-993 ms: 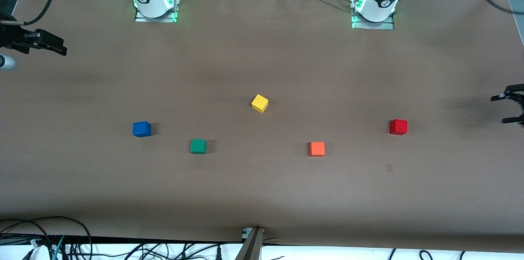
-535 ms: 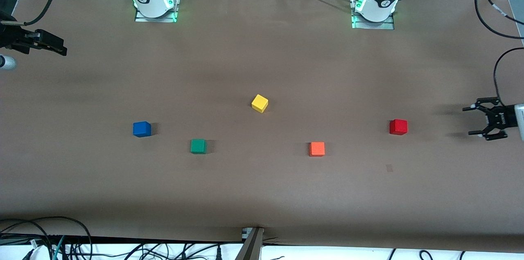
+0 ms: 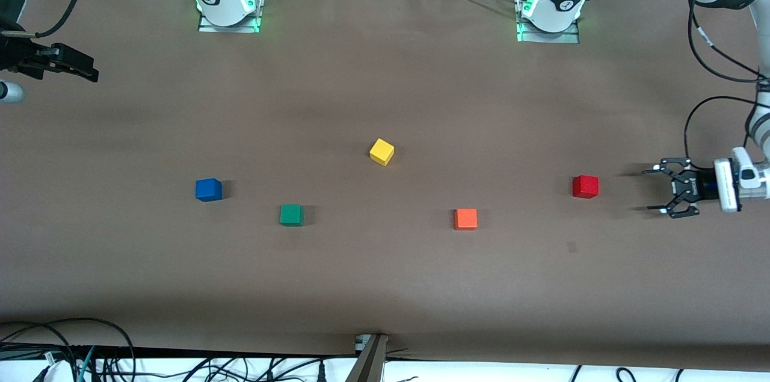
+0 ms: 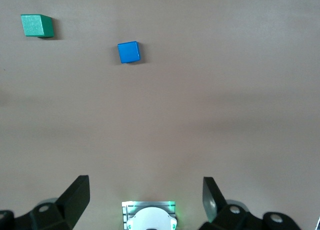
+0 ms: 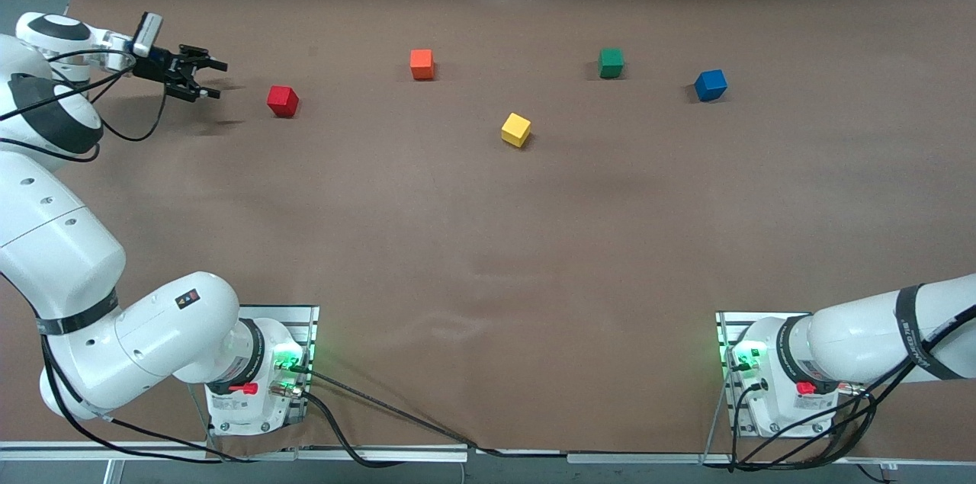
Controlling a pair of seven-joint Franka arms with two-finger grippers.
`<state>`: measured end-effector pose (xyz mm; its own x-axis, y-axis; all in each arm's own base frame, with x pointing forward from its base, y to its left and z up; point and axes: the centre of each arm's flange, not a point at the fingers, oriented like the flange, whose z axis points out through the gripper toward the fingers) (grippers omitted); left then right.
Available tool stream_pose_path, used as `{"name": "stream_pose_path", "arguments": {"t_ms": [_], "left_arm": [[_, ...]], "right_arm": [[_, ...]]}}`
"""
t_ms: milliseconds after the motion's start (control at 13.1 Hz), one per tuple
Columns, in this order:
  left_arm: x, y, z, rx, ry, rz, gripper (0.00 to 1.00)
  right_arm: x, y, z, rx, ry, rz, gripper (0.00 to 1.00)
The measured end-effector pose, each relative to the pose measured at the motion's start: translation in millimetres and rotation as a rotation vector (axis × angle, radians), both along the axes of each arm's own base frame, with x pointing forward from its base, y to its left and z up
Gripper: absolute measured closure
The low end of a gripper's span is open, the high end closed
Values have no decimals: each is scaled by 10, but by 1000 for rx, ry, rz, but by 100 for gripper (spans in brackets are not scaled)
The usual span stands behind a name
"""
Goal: Pass red block to right arm, stack on blue
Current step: 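Move the left gripper down toward the red cube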
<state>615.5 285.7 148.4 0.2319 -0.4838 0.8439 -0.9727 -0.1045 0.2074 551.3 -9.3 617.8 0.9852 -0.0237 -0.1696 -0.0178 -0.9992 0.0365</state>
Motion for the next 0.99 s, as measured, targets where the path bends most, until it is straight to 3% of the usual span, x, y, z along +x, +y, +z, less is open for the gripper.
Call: {"name": "stream_pose_path", "arguments": {"t_ms": [306,611,993], "left_arm": [[115,-424,-296,-81,-104,-77,0],[10,-494,-664,-122,-122,-100,0],[15,-579,-702,-154,-165,-123,0]], "right_arm": [[60,65,-121,50,21,1,0],[142,91,-295,67,52,-1,0],[181,116,-380,94,66,-3,0]]}}
